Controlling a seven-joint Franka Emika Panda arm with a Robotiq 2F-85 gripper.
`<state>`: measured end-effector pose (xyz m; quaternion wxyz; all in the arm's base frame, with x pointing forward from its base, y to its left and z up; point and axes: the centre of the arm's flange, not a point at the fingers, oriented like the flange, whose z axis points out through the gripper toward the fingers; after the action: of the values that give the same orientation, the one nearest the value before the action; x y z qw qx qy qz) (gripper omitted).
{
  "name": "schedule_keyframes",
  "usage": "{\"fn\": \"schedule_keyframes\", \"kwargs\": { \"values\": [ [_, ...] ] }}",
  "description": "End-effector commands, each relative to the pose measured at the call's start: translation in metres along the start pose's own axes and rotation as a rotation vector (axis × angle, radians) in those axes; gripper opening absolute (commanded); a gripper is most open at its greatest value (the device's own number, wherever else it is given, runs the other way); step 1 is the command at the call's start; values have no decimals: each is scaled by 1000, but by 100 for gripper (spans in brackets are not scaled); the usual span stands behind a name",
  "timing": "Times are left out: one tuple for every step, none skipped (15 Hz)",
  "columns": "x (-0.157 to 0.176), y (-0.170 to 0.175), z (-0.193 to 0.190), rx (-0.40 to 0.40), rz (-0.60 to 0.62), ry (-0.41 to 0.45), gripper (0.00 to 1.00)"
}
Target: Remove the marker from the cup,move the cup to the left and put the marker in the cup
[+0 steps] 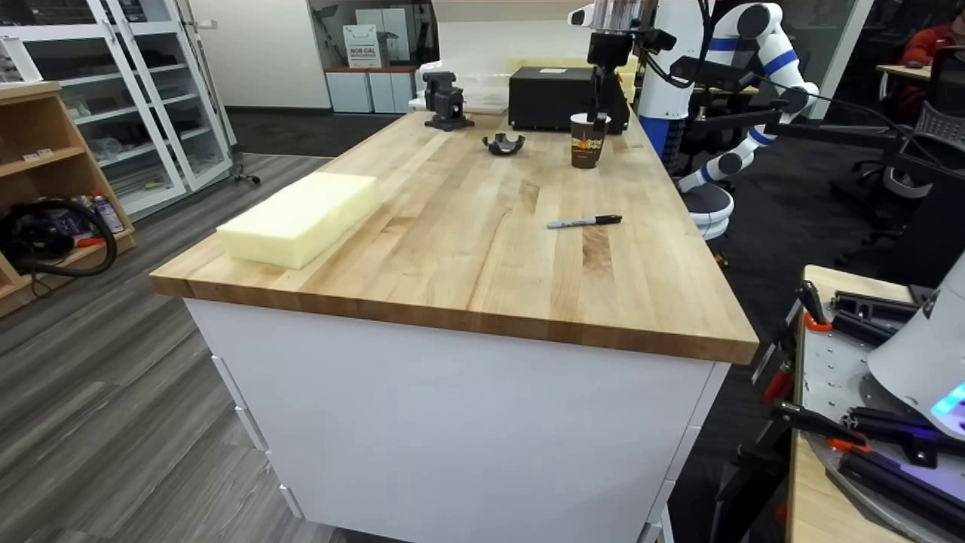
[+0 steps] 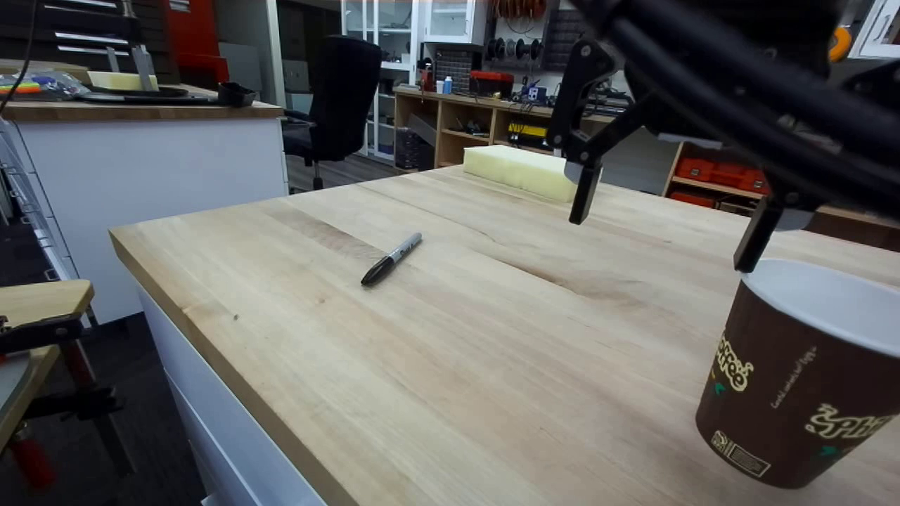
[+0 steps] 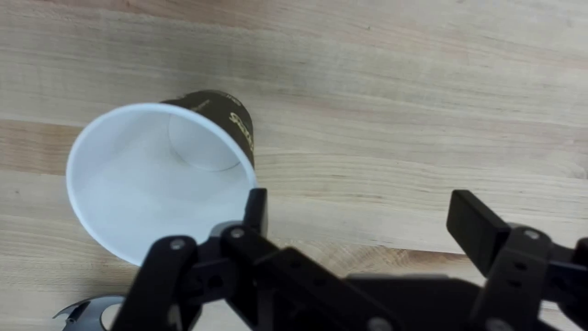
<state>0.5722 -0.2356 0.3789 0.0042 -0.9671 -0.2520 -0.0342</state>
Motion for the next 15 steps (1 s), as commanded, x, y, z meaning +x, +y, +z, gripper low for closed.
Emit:
{"fn": "schedule_keyframes", "kwargs": {
  "values": [
    [3, 8, -3, 0, 15, -39, 100],
    [1, 9, -3, -3, 14, -42, 100],
    [1, 9, -2, -8, 15, -42, 100],
    [0, 10, -1, -12, 14, -43, 100],
    [0, 10, 0, -21, 11, -41, 100],
    [0, 10, 1, -24, 11, -40, 100],
    [0, 11, 2, -23, 10, -40, 100],
    [0, 11, 3, -21, 10, -42, 100],
    [0, 11, 5, -18, 10, -44, 100],
    [-1, 11, 7, -16, 10, -47, 100],
    [-2, 12, 9, -14, 11, -49, 100],
    [-2, 12, 11, -11, 10, -51, 100],
    [-3, 12, 12, -10, 10, -51, 75],
    [-3, 11, 13, -9, 6, -49, 72],
    [-3, 10, 13, -11, 3, -51, 67]
  ]
}}
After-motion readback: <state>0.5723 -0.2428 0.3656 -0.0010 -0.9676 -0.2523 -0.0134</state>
